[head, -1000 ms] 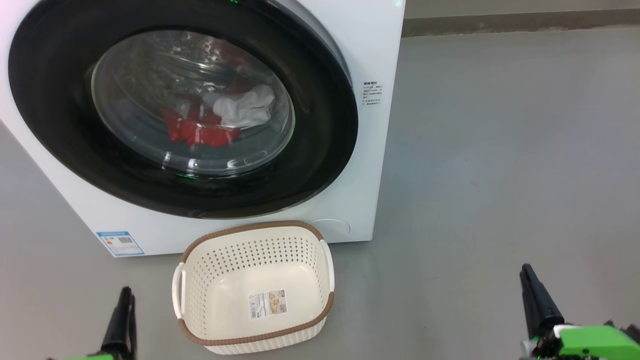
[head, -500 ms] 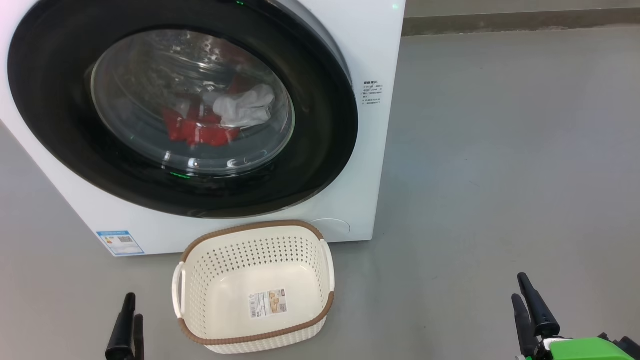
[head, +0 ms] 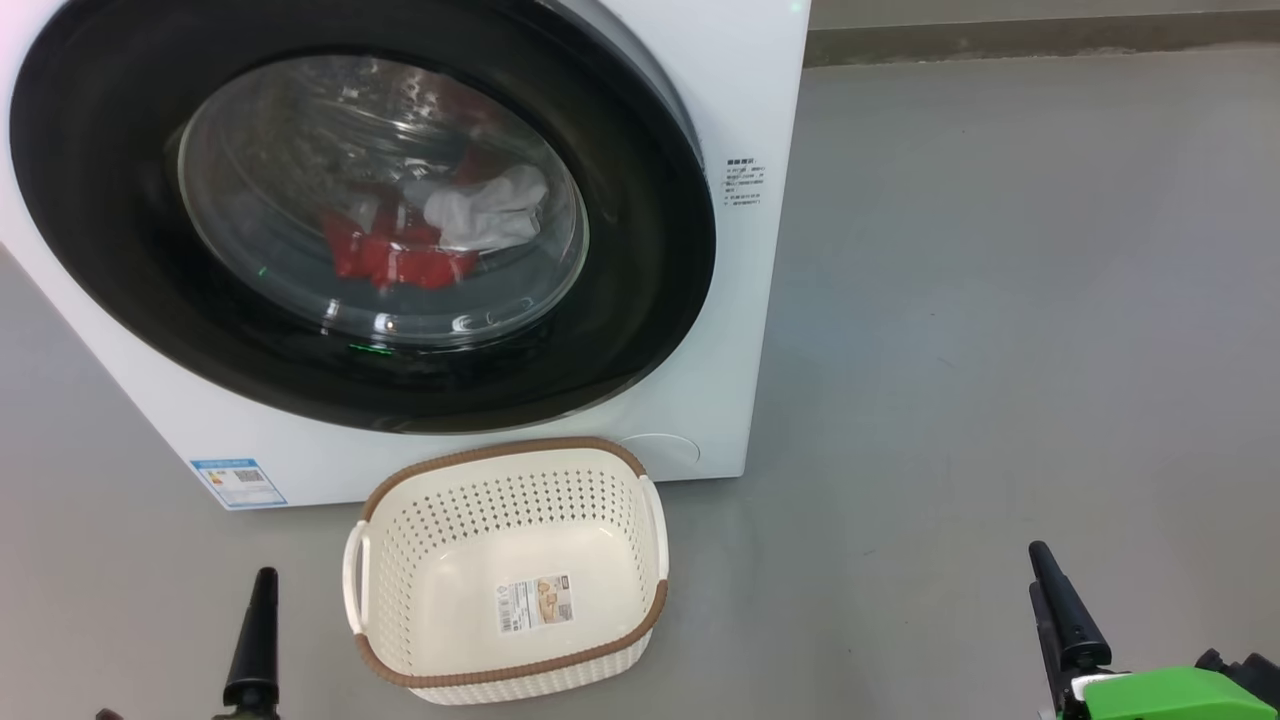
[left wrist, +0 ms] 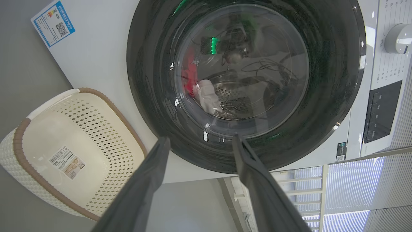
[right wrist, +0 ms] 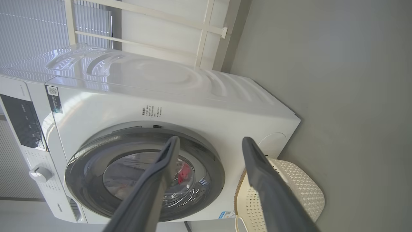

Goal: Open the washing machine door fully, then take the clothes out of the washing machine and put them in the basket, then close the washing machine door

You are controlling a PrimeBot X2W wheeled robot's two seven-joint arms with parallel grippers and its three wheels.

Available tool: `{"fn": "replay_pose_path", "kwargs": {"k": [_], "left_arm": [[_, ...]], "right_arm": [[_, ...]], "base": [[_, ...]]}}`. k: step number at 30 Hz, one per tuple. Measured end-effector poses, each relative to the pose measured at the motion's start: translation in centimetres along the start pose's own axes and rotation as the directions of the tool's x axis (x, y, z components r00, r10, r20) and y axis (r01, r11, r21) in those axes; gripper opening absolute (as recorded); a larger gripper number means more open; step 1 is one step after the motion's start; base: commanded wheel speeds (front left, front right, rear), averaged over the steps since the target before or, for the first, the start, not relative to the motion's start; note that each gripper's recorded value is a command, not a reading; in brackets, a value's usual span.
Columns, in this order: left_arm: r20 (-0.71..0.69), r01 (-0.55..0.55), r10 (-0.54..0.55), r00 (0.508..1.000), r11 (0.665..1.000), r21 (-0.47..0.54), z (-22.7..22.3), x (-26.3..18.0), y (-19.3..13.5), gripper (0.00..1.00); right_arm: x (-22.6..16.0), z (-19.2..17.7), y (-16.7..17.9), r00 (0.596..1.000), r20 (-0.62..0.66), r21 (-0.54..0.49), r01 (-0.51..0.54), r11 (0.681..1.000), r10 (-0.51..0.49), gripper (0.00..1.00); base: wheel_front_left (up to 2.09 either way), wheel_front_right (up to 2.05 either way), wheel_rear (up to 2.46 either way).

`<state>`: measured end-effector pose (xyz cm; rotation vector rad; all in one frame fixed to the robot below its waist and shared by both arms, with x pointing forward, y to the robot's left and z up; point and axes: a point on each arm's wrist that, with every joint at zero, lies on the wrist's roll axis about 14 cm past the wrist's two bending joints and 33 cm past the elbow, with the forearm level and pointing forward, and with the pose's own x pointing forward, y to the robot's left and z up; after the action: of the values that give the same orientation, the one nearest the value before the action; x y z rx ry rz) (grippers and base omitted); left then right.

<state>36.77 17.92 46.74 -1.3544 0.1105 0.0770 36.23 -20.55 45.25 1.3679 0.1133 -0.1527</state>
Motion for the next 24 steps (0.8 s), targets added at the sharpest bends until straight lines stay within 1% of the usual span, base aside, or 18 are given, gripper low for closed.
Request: {"fn": "replay_pose_path", "kwargs": {"k": [6, 7, 12, 19, 24], "left_arm": [[0.003, 0.007, -0.007, 1.000, 0.995, 0.096, 0.0, 0.1, -0.3, 1.00], [0.003, 0.007, -0.007, 1.000, 0.995, 0.096, 0.0, 0.1, -0.3, 1.00], [0.002, 0.017, -0.017, 1.000, 0.985, 0.171, -0.1, 0.1, -0.6, 1.00], [0.004, 0.031, -0.034, 0.999, 0.960, 0.277, -0.2, 0.2, -1.1, 1.00], [0.006, 0.043, -0.048, 0.999, 0.938, 0.345, -0.2, 0.2, -1.5, 1.00]], "right_arm": [[0.1, 0.0, 0.2, 1.000, 0.000, -0.074, -0.006, 0.997, 0.006, 1.00], [0.1, 0.0, 0.2, 1.000, 0.000, -0.074, -0.006, 0.997, 0.006, 1.00], [0.1, 0.1, 0.2, 1.000, 0.001, -0.151, -0.007, 0.988, 0.007, 1.00], [0.2, 0.0, 0.4, 1.000, -0.007, -0.243, -0.018, 0.970, 0.016, 1.00], [0.2, 0.2, 0.6, 1.000, -0.005, -0.311, -0.025, 0.950, 0.025, 1.00]], "base": [[0.00, 0.00, 0.00], [0.00, 0.00, 0.00], [0.00, 0.00, 0.00], [0.00, 0.00, 0.00], [0.00, 0.00, 0.00]]}}
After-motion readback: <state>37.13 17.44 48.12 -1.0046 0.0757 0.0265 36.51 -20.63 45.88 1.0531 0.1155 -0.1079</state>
